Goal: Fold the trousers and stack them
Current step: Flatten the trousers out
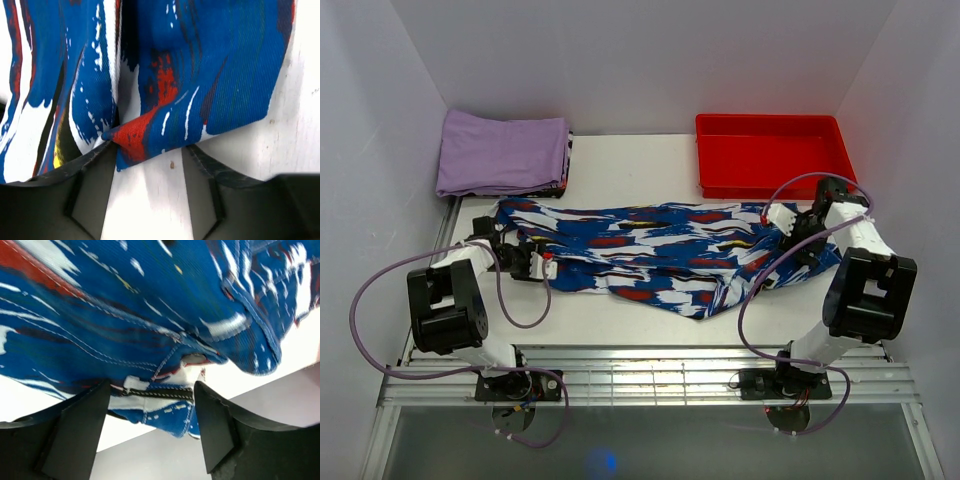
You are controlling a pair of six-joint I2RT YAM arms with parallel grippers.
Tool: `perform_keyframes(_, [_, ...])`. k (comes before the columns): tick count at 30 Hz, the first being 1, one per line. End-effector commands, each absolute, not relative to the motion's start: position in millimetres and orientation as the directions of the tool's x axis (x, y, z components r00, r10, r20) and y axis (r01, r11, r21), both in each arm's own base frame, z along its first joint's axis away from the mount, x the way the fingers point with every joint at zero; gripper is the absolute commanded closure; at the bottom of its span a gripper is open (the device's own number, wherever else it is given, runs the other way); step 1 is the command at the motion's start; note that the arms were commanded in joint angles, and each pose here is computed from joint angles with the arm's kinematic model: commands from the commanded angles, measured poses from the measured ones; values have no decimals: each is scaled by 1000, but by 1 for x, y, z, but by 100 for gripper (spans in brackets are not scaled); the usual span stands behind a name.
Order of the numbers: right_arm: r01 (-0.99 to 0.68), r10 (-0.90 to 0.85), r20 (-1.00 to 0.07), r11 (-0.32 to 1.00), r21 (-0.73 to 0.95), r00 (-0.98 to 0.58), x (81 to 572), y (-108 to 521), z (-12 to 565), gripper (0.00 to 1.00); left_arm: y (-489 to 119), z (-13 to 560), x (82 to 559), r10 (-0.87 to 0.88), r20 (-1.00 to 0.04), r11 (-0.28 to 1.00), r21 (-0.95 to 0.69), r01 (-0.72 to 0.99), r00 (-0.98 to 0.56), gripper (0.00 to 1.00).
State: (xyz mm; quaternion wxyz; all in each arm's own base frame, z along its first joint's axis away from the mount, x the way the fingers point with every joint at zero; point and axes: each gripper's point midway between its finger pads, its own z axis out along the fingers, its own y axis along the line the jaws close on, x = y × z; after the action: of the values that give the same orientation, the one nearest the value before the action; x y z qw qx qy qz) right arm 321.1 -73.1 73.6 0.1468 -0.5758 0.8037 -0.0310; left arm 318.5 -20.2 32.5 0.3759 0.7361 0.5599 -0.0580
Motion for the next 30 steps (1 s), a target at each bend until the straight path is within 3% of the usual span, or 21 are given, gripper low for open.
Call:
perform_keyframes(1, [-853, -911, -248, 400, -337, -329, 341, -90, 115, 26, -31, 30, 315, 741, -410, -258, 556, 790, 532, 42])
perform_keyframes(5, [-754, -813, -396, 562, -340, -427, 347, -119, 176, 18, -33, 33, 310, 753, -451, -200, 536, 820, 479, 70])
perform_keyframes(6, [-741, -791, -416, 589, -321, -449, 346, -124, 179, 1, -32, 33, 308, 756, -453, -196, 532, 824, 473, 73])
perform_keyframes(7, [-727, -774, -423, 612, -311, -470, 343, -130, 183, 9, -33, 32, 306, 757, -456, -194, 527, 827, 468, 77])
perform_keyframes(8, [-699, -749, -429, 647, -306, -505, 338, -145, 183, 10, -33, 33, 302, 759, -459, -192, 520, 832, 462, 84])
perform_keyframes(12, [-671, -690, -427, 707, -224, -585, 327, -169, 151, 10, -33, 34, 293, 768, -469, -178, 496, 850, 435, 98])
perform_keyframes(16, [-715, -664, -466, 694, -90, -585, 319, -171, 111, 10, -33, 52, 297, 771, -493, -141, 486, 863, 404, 100])
perform_keyframes(22, [-788, -732, -532, 589, -179, -426, 342, -170, 88, 10, -29, 61, 304, 783, -489, -129, 477, 869, 384, 100])
perform_keyframes(25, [-793, -761, -508, 567, -221, -403, 354, -177, 74, 10, -26, 62, 303, 792, -483, -126, 469, 874, 374, 100])
perform_keyframes(30, [-854, -759, -537, 504, -128, -368, 346, -157, 61, 9, -27, 67, 302, 791, -492, -123, 453, 883, 363, 100])
